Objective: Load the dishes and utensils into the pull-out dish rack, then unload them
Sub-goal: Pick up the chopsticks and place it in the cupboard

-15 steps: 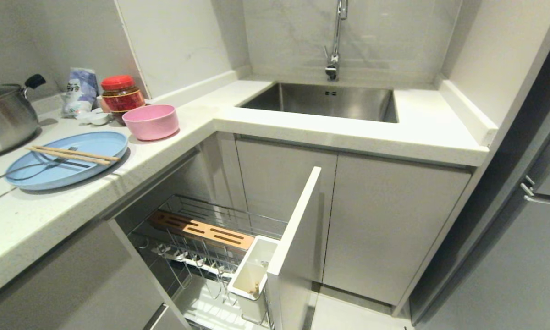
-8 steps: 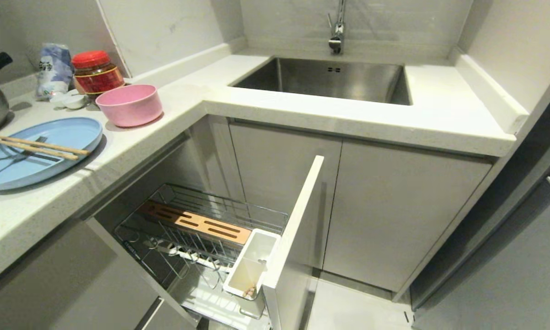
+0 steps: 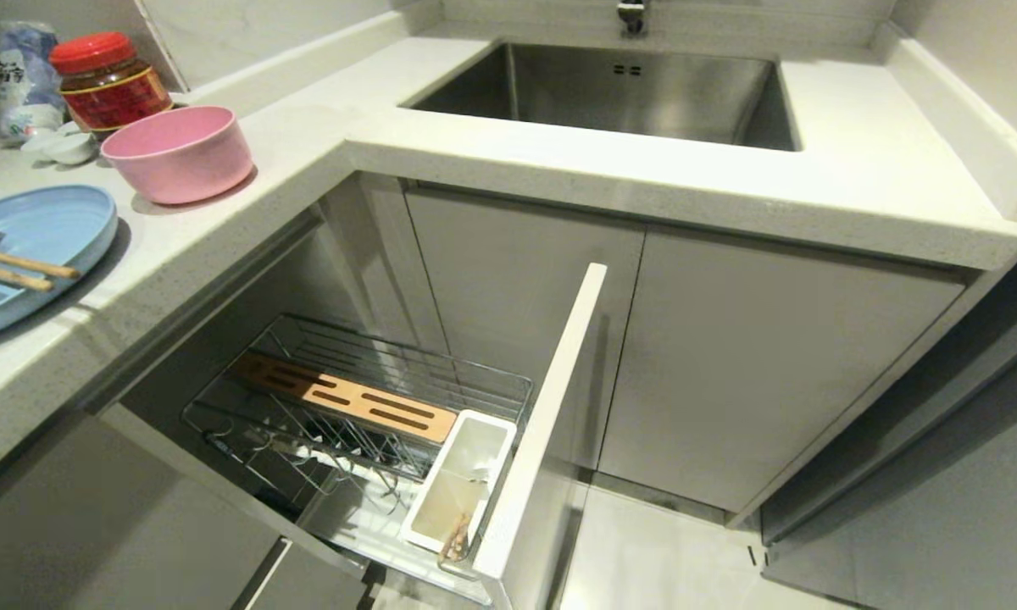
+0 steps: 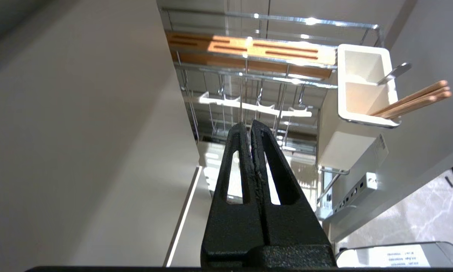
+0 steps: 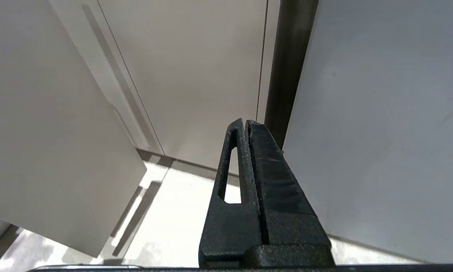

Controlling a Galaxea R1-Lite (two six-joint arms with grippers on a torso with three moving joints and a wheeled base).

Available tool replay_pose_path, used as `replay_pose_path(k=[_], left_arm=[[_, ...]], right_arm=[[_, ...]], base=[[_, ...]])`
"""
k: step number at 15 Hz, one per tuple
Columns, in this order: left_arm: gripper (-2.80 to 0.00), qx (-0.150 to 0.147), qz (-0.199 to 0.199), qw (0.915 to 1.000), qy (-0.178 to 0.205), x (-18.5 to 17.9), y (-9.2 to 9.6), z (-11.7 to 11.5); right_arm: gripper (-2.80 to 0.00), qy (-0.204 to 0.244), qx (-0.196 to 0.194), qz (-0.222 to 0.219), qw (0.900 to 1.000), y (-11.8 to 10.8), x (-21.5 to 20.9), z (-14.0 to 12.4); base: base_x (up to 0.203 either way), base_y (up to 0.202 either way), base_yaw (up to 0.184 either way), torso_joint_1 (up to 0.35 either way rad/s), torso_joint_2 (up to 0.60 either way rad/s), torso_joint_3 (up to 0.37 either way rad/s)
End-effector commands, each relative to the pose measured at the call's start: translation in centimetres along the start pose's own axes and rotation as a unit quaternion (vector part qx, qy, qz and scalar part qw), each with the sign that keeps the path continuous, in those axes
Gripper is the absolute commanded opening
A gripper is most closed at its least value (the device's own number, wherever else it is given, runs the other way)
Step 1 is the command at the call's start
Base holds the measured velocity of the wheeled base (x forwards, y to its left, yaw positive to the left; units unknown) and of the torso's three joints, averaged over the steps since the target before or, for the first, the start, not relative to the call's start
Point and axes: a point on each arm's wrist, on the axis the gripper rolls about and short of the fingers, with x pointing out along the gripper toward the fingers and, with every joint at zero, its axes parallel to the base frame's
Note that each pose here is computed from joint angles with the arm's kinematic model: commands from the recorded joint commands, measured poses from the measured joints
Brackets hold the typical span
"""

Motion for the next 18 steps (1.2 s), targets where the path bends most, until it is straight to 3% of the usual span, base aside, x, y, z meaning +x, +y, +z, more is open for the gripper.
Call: replay_pose_path(k=[1, 10, 12, 13, 15, 18], left_arm=[[-2.8, 0.001, 0.0, 1.0, 0.004, 0.1, 0.0, -0.2], [-2.8, -0.004, 0.001, 1.0, 0.002, 0.1, 0.0, -0.2], [-2.8, 0.014, -0.004, 0.9999, 0.003, 0.1, 0.0, -0.2], [-2.8, 0.038, -0.008, 0.9992, -0.002, 0.0, 0.0, 0.0], [-2.8, 0.044, -0.011, 0.9979, -0.046, -0.7, 0.1, 2.4], [-2.8, 0.049, 0.002, 0.9892, -0.138, -3.5, 0.5, 7.8]], right_arm=[[-2.8, 0.012, 0.0, 0.0, 1.0, 0.0, 0.1, -0.7], [-2.8, 0.012, 0.0, 0.0, 1.0, 0.0, 0.1, -0.7], [-2.8, 0.012, 0.0, 0.0, 1.0, 0.0, 0.1, -0.7], [-2.8, 0.012, 0.0, 0.0, 1.0, 0.0, 0.1, -0.7], [-2.8, 0.012, 0.0, 0.0, 1.0, 0.0, 0.1, -0.7], [-2.8, 0.012, 0.0, 0.0, 1.0, 0.0, 0.1, -0.7]], base=[[0.0, 0.0, 0.0, 0.004, 0.0, -0.193], [0.0, 0.0, 0.0, 0.001, 0.0, -0.156], [0.0, 0.0, 0.0, 0.0, 0.0, 0.0], [0.0, 0.0, 0.0, 0.0, 0.0, 0.0], [0.0, 0.0, 0.0, 0.0, 0.0, 0.0], [0.0, 0.0, 0.0, 0.0, 0.0, 0.0]])
